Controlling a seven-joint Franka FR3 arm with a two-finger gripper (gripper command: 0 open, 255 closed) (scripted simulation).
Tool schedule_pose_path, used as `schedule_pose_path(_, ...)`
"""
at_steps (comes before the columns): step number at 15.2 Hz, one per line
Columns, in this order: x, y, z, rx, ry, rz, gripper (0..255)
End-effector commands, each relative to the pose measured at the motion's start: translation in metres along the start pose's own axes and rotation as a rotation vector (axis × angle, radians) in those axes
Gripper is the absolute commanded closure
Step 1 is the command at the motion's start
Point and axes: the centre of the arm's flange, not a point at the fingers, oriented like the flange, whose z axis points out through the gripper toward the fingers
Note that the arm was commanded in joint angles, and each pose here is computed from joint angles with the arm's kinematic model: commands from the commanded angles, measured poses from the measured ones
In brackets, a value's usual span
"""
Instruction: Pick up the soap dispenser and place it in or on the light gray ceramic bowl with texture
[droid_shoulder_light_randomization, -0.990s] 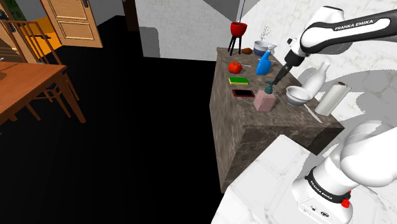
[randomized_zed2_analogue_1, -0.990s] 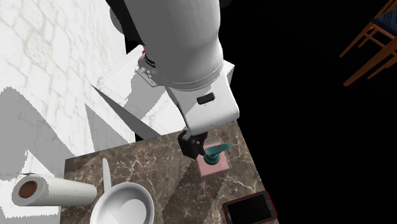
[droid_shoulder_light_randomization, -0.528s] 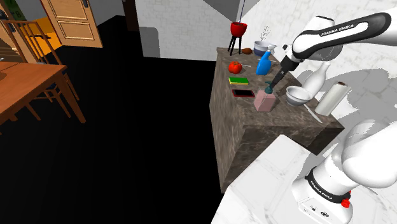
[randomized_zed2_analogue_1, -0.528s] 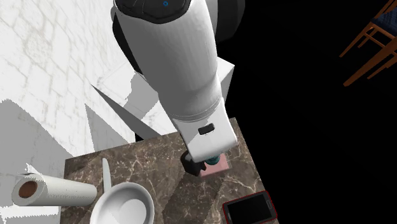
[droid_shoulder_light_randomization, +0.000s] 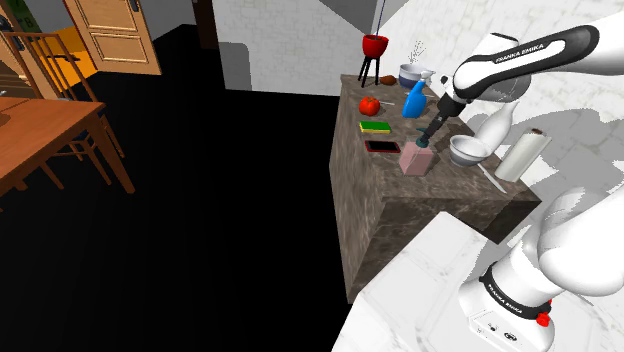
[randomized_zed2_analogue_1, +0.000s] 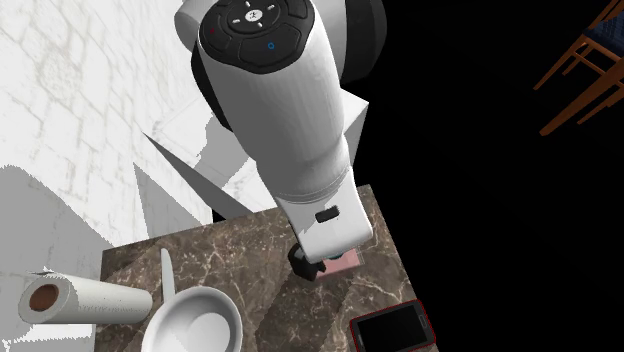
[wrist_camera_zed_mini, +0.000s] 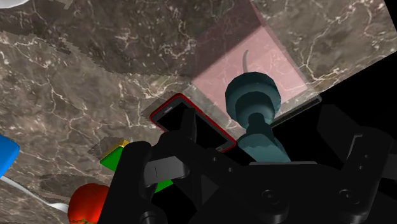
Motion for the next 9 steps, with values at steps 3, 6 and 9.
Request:
schedule_pose_path(3,0.0,0.0,0.0001,0.0,0.0,0.0,255)
schedule_pose_path(6,0.0,0.0,0.0001,0.0,0.0,0.0,255)
schedule_pose_path(9,0.0,0.0002,0.0002,0.0,0.0,0.0,255)
